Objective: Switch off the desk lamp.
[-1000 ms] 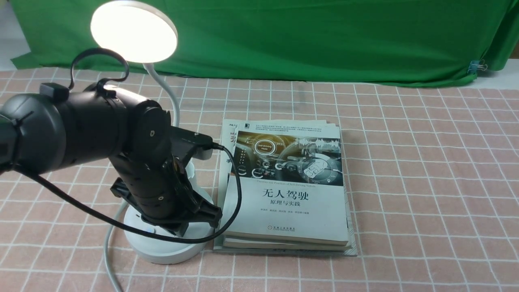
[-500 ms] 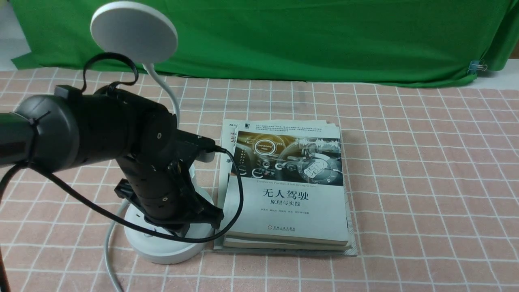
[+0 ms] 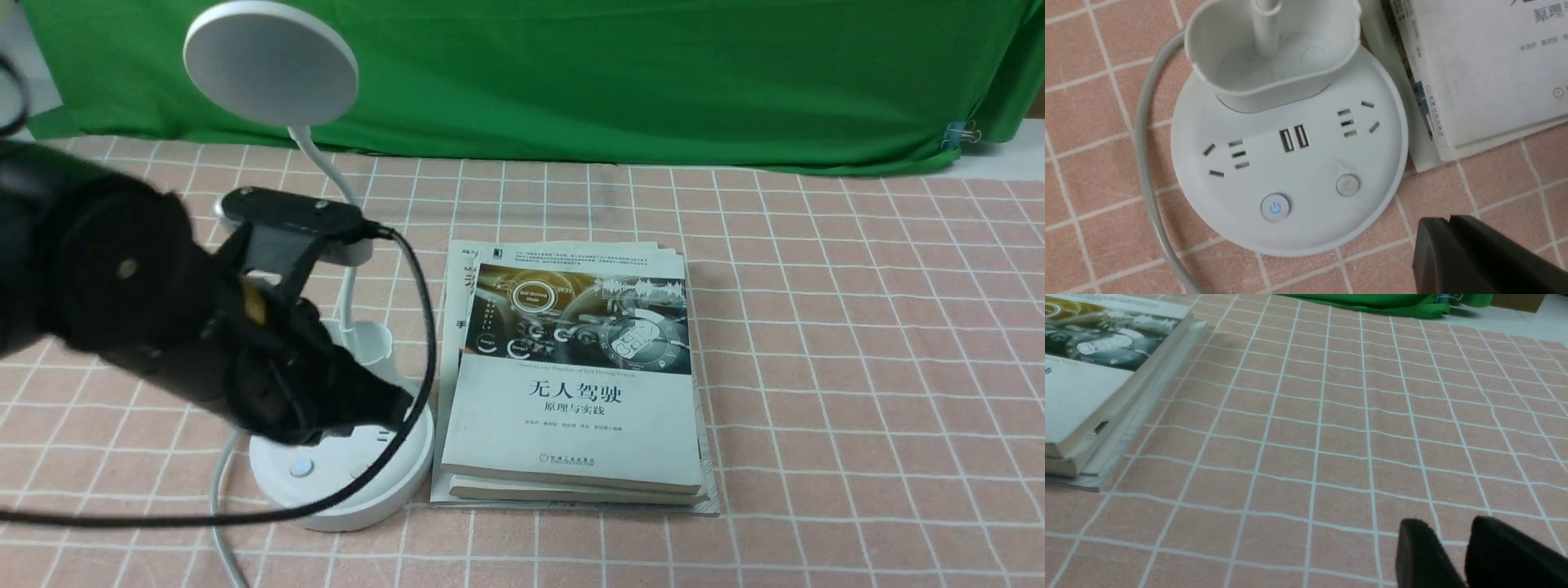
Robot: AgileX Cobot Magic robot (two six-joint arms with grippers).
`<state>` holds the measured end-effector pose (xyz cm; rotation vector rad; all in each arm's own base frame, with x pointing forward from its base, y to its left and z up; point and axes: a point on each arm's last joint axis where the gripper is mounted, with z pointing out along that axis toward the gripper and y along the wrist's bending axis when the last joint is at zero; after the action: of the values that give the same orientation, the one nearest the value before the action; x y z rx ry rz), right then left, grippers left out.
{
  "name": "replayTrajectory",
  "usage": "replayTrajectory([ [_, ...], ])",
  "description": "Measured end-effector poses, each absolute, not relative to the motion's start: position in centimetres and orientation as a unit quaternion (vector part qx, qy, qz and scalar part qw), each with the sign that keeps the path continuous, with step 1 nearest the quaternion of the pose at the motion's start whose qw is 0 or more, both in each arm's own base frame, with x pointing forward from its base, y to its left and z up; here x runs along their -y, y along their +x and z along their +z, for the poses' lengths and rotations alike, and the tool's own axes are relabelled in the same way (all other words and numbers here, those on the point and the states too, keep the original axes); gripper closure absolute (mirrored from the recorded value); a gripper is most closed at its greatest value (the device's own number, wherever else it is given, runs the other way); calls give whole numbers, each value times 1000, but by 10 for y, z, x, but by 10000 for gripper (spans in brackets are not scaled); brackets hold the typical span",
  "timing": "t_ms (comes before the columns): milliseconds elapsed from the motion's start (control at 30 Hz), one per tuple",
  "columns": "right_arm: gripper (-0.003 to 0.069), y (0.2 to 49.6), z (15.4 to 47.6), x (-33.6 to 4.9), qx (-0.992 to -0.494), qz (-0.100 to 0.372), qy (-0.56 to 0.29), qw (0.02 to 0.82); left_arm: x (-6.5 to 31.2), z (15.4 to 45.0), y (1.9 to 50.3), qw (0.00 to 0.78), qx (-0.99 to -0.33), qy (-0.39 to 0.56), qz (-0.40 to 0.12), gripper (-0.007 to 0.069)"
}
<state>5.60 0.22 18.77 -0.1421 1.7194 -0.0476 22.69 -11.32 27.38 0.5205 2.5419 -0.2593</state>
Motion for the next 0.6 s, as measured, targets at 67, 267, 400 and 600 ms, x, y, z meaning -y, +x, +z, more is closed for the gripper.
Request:
replayTrajectory([
  [67, 419, 56, 188, -2, -757, -21, -63, 650, 106, 277, 212, 302, -929, 186, -108, 620],
  [267, 419, 56, 188, -2, -757, -21, -63, 650, 76, 261, 150, 430, -878, 151, -150, 620],
  [400, 419, 56, 188, -2, -757, -21, -63, 650, 64, 252, 126, 466, -859, 142, -161, 620],
  [600, 419, 56, 188, -2, -757, -21, -63, 650, 50, 231, 96, 494, -842, 139, -168, 620],
])
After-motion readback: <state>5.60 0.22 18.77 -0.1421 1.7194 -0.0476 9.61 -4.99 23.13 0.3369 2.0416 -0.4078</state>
